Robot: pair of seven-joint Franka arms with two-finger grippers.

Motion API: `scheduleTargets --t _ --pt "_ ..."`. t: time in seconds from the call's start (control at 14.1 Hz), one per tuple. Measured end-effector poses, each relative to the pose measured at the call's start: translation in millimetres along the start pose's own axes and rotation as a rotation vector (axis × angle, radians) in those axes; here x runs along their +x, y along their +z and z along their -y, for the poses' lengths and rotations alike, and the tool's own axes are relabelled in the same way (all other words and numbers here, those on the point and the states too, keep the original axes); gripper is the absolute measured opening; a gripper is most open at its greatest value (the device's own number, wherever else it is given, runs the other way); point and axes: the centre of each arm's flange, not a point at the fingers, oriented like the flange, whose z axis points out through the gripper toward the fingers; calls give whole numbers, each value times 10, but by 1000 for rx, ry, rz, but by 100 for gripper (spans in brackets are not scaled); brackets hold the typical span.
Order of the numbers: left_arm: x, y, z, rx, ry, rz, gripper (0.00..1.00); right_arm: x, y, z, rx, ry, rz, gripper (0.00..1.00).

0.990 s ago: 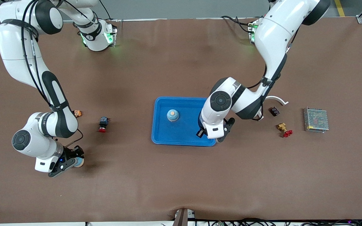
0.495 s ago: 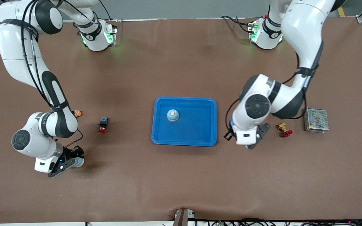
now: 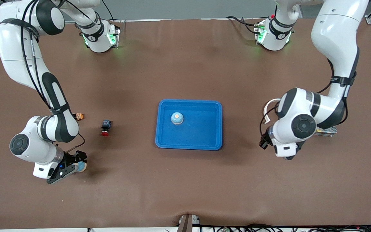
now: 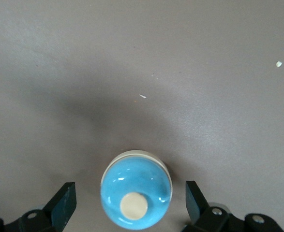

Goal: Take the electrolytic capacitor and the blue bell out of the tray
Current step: 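Place the capacitor by the valve while the right gripper sets the bell down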

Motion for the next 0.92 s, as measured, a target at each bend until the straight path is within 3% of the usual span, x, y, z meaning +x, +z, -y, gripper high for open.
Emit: scheduleTargets --t 0.28,0.49,0.92 --pt "449 558 356 -22 -16 -44 31 182 -344 119 56 124 74 100" --pt "548 838 490 -24 -25 -35 31 370 -520 414 71 256 109 100" --pt "487 887 454 -30 -15 -31 31 792 -658 1292 116 548 111 100"
